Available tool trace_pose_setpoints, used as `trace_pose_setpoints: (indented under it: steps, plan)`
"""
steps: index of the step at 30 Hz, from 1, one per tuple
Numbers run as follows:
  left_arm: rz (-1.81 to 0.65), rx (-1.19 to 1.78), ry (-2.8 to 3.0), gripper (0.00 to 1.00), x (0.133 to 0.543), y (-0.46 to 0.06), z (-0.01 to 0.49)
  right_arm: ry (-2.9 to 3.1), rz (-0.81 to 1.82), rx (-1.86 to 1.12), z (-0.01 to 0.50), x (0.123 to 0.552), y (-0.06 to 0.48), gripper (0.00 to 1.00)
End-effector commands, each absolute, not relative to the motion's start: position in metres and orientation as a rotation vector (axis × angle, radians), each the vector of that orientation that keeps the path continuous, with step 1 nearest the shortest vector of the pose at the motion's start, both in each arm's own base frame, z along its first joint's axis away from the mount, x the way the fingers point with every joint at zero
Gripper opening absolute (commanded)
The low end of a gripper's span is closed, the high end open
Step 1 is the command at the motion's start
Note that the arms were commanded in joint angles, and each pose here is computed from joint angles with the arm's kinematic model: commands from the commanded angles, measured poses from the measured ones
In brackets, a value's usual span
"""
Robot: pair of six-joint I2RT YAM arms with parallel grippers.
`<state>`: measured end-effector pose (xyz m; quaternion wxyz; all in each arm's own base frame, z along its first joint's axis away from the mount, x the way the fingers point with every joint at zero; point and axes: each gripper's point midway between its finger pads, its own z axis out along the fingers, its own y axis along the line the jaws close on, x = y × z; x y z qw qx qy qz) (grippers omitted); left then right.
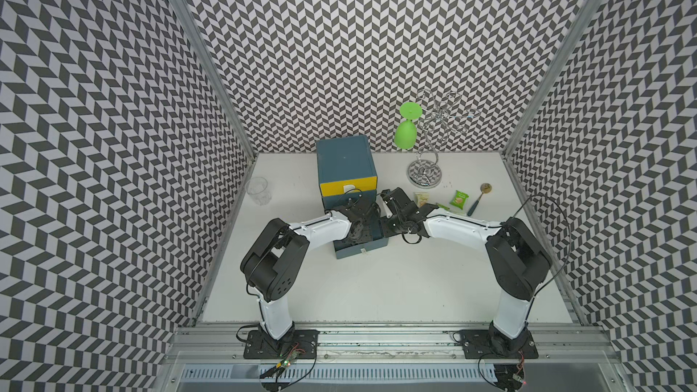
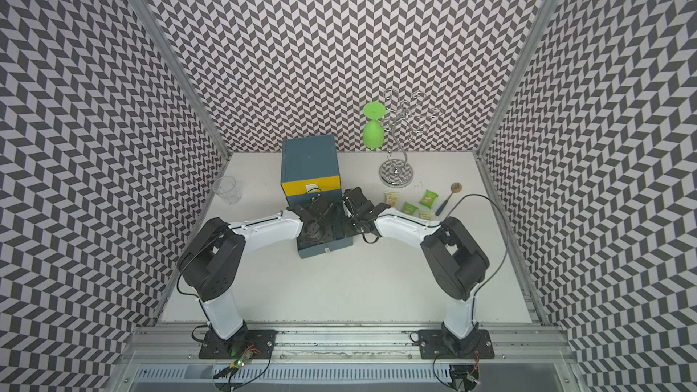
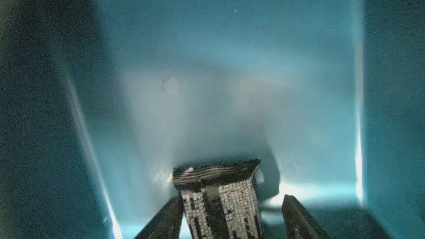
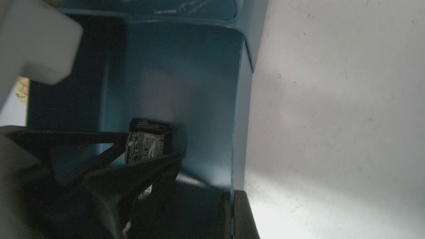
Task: Take the cookies out of the drawer
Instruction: Pick up the cookie from the drawer.
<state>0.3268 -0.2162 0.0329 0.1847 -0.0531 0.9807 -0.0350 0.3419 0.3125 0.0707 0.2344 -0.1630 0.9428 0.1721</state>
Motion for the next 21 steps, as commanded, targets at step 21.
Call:
trace_pose_setpoints:
  steps: [21]
  plan:
    - [-0.141,-0.076,2.642,0.41,0.330,-0.207,0.101,2.530,0.577,-0.486,0.075,0.343,0.338,0.00]
